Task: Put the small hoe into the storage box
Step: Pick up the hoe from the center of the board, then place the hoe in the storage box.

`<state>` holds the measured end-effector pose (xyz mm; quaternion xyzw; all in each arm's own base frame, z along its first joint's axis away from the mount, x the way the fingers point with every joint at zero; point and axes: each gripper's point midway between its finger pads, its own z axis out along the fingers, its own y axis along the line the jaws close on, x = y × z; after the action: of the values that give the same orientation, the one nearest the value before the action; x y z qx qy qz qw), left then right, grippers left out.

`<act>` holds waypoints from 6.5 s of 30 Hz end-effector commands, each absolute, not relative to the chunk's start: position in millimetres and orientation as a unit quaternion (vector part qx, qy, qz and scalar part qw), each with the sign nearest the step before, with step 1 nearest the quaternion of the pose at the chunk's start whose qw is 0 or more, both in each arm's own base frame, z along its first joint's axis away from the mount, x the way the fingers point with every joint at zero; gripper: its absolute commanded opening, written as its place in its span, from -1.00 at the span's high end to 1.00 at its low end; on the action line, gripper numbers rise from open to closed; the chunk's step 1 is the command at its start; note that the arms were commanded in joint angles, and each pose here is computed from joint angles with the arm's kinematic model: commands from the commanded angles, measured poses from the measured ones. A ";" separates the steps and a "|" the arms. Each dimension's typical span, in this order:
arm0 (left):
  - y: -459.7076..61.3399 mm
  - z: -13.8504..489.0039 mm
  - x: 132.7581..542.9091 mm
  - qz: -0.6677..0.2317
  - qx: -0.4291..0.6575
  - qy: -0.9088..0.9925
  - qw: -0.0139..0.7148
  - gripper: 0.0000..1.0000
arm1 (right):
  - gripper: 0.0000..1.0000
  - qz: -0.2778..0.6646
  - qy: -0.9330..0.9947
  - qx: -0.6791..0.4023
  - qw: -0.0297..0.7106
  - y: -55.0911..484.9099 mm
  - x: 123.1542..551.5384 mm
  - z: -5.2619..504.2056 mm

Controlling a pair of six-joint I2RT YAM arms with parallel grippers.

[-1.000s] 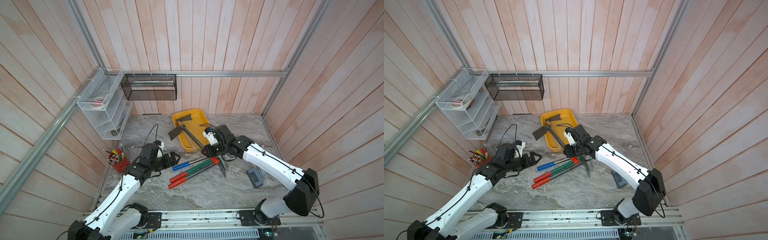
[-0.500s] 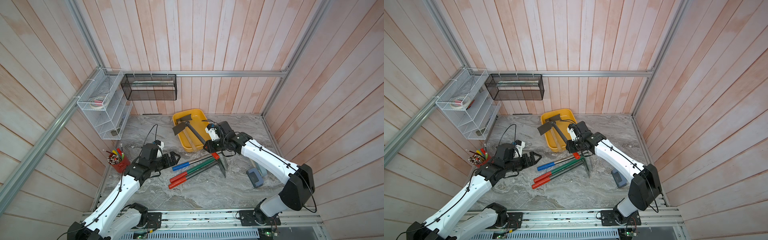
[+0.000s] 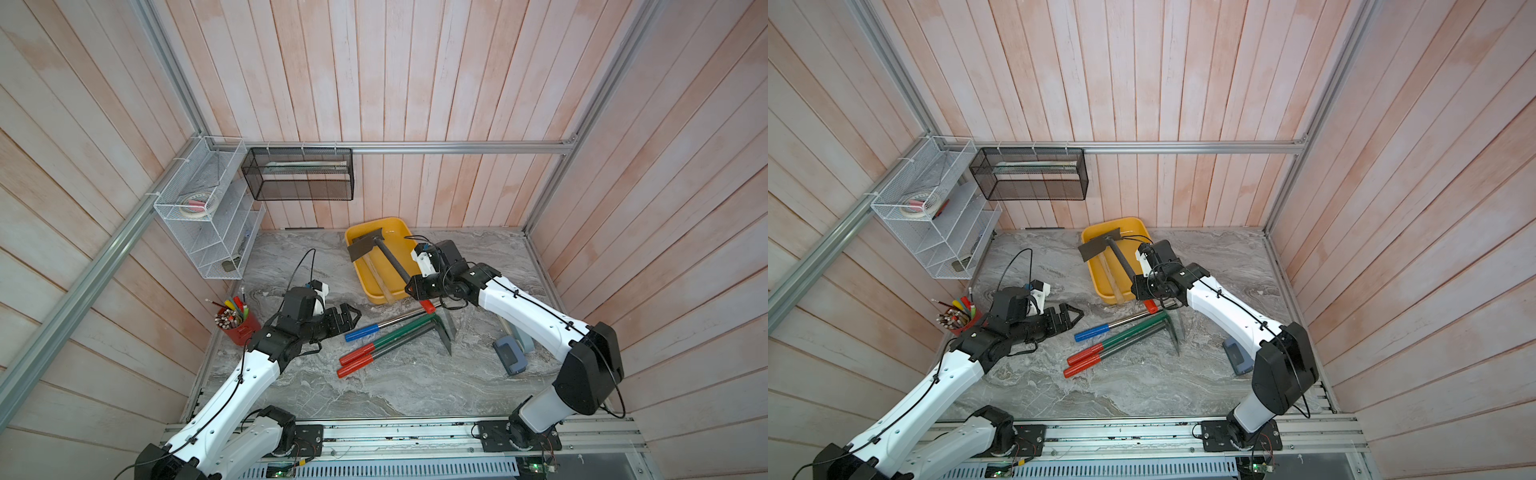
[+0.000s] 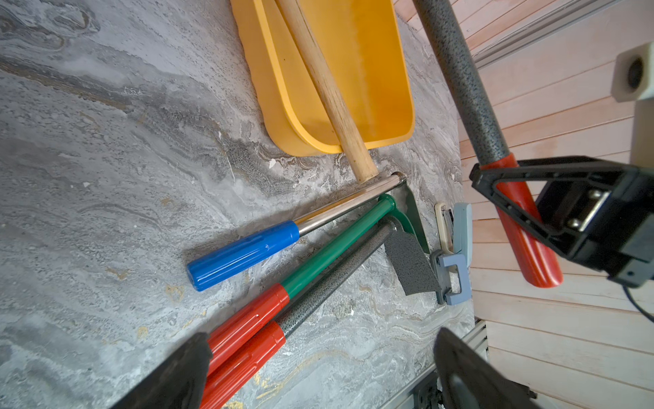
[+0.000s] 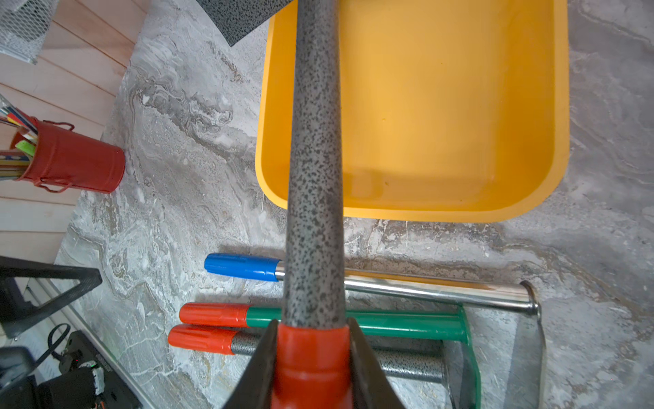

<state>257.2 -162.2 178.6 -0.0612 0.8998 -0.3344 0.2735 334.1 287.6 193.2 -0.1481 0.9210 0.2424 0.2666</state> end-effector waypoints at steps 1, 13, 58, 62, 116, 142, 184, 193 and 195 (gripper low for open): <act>-161.9 175.7 255.5 -0.331 -0.050 0.903 0.270 -1.00 | 1.00 0.265 0.896 -0.131 0.332 297.3 364.0 222.3; -159.8 177.1 254.8 -0.329 -0.053 0.901 0.276 -1.00 | 1.00 0.264 0.896 -0.110 0.340 303.1 394.2 213.6; -155.8 177.8 250.2 -0.327 -0.058 0.900 0.282 -1.00 | 1.00 0.269 0.894 -0.025 0.358 318.4 464.1 184.0; -156.2 178.8 251.0 -0.328 -0.057 0.900 0.282 -1.00 | 1.00 0.268 0.893 -0.019 0.361 317.4 467.1 179.9; -157.2 174.5 250.4 -0.329 -0.057 0.901 0.277 -0.99 | 1.00 0.227 0.923 -0.029 0.311 299.5 458.3 125.0; -153.6 169.3 246.8 -0.323 -0.062 0.903 0.276 -1.00 | 1.00 0.205 0.935 -0.055 0.283 283.7 460.8 110.5; -149.9 131.8 243.3 -0.284 -0.049 0.929 0.230 -1.00 | 0.49 0.155 0.952 -0.066 0.254 249.1 456.4 89.2; -151.0 129.2 242.1 -0.280 -0.037 0.933 0.222 -1.00 | 0.31 0.150 0.953 -0.068 0.255 246.1 459.0 87.4; -151.2 129.3 242.0 -0.282 -0.038 0.933 0.223 -1.00 | 0.30 0.151 0.953 -0.067 0.255 246.2 460.3 87.8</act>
<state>240.9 -152.6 126.3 -0.0455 0.9330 -0.2836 0.2169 456.6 251.5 86.3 -0.0655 0.9509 0.1648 0.2537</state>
